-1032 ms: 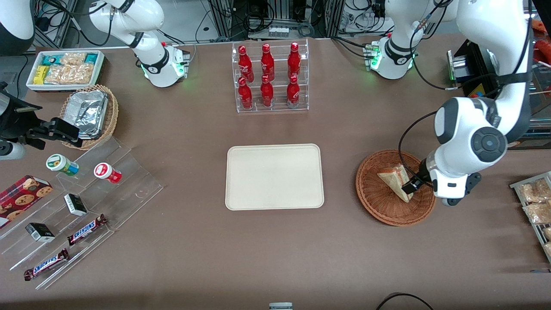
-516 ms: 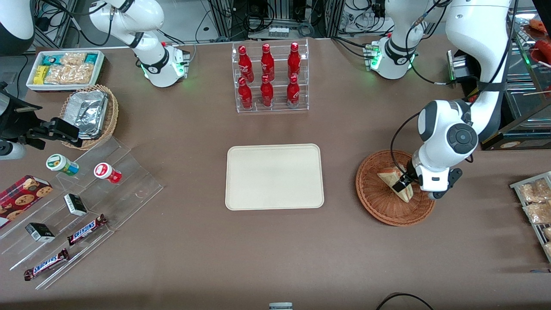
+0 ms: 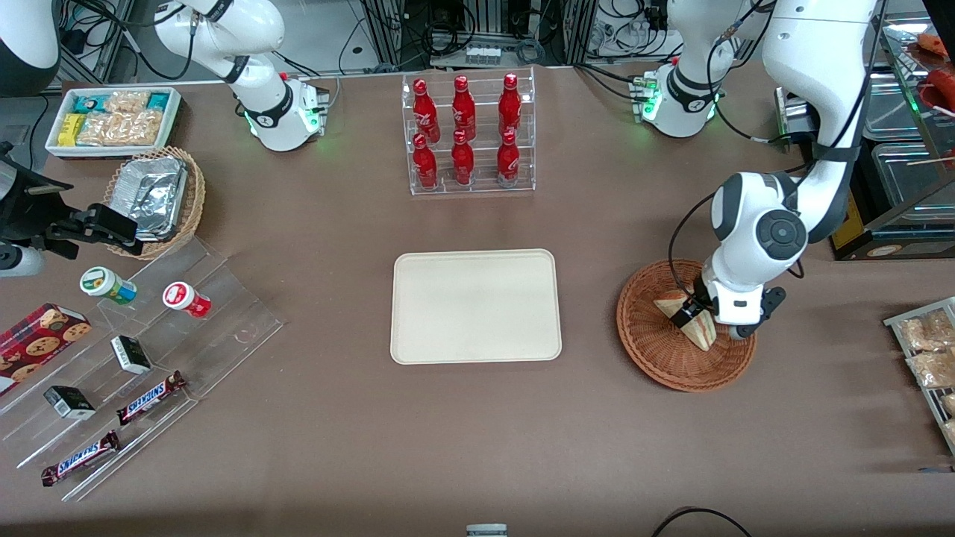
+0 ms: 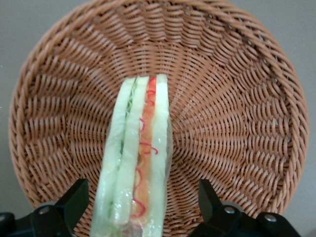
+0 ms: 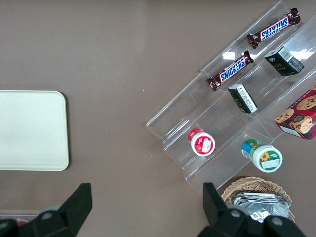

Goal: Place sandwich from basket to tray
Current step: 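Close the left gripper on the sandwich and lift it, then carry the sandwich over the white tray and lower it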

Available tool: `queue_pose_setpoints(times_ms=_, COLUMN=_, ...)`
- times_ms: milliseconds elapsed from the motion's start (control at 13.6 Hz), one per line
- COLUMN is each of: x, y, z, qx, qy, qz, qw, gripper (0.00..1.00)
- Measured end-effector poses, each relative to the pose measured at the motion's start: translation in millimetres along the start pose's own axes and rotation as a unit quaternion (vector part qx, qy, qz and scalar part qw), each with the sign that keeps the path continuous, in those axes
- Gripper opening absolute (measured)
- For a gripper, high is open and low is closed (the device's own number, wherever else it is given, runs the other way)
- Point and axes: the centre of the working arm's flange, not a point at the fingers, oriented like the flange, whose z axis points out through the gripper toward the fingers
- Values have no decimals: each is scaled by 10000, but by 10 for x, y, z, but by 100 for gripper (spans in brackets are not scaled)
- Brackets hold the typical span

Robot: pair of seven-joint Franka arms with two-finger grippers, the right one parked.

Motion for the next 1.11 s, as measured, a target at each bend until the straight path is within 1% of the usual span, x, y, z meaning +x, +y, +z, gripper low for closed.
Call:
queue_pose_setpoints(times_ms=74, x=-25, y=9, z=29, qx=17, qy=-12, qz=-8, qw=10000, gripper=88)
queue_pose_setpoints(times_ms=221, x=-43, y=8, z=59, qx=39, qy=-27, qz=-6, qw=10000, gripper=62)
queue_pose_setpoints(times_ms=368, x=-41, y=11, z=49, qx=36, qy=-20, qz=4, qw=10000, gripper=42)
queue_pose_setpoints(times_ms=442, x=-38, y=15, z=27, qx=42, qy=-23, qz=9, qw=10000, gripper=37)
queue_pose_setpoints(times_ms=516, x=-34, y=22, z=-17, qx=86, qy=-37, qz=38, qw=9999, gripper=33)
queue_pose_setpoints(times_ms=589, x=-31, y=25, z=-97, qx=219, qy=-60, qz=117, qw=9997, gripper=30)
queue_pose_setpoints(times_ms=737, x=-30, y=23, z=-453, qx=589, qy=-136, qz=291, qw=9977, gripper=26)
queue_pose_setpoints(times_ms=811, x=-55, y=50, z=-726, qx=690, qy=-182, qz=405, qw=9966, gripper=22)
queue_pose_setpoints(times_ms=884, x=-136, y=127, z=-1021, qx=719, qy=-206, qz=548, qw=9957, gripper=18)
queue_pose_setpoints(times_ms=958, x=-266, y=255, z=-1311, qx=692, qy=-181, qz=698, qw=9950, gripper=15)
queue_pose_setpoints(times_ms=1105, x=-660, y=612, z=-1703, qx=570, qy=-77, qz=1115, qw=9921, gripper=15)
